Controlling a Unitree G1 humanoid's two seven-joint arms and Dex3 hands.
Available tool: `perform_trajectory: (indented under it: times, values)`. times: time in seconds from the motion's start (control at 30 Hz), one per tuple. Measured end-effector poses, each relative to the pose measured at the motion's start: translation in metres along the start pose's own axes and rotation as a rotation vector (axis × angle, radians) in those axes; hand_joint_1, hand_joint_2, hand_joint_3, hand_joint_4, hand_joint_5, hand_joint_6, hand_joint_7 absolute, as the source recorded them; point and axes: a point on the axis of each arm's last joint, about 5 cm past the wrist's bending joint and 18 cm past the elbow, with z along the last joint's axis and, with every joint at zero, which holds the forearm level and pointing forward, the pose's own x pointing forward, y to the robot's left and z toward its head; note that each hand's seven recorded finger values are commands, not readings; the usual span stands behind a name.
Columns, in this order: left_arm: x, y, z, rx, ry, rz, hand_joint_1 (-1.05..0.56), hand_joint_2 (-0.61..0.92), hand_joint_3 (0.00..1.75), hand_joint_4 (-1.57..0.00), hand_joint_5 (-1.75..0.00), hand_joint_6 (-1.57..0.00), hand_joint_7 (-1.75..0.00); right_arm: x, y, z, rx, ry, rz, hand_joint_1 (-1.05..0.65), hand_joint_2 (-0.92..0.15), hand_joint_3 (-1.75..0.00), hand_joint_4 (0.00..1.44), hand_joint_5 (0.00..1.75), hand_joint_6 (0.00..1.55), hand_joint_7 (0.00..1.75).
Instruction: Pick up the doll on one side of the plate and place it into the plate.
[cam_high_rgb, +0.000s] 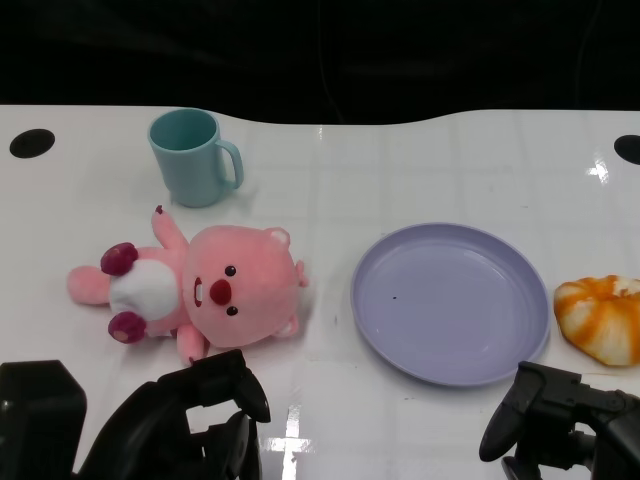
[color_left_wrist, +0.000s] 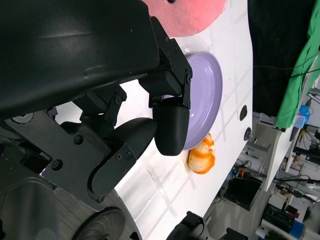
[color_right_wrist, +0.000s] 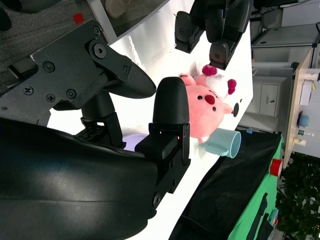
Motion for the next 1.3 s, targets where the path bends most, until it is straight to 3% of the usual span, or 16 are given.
perform_trajectory:
  times: [0.97, 1.13, 1.3]
  values:
    - [-0.0003, 0.0005, 0.0002, -0.003, 0.0, 0.0, -0.26, 0.43, 1.3, -0.86, -1.75, -0.77, -1.62, 0.0, -0.0001, 0.0, 0.005, 0.0, 0.0, -0.16, -0.53, -1.17, 0.64, 1.75, 0.53, 1.5]
    - [-0.0006, 0.0018, 0.0016, -0.008, -0.015, -0.006, -0.23, 0.44, 1.26, -0.88, -1.46, -0.88, -1.11, 0.0003, -0.0001, 0.0001, 0.003, -0.001, 0.001, -0.16, -0.54, -1.17, 0.64, 1.75, 0.53, 1.5]
    - [-0.0011, 0.0016, 0.0036, -0.045, -0.047, -0.004, -0.25, 0.4, 1.27, -0.83, -1.37, -0.87, -0.9, 0.0012, 0.0008, 0.0003, 0.001, -0.003, 0.004, -0.16, -0.54, -1.16, 0.64, 1.75, 0.53, 1.5]
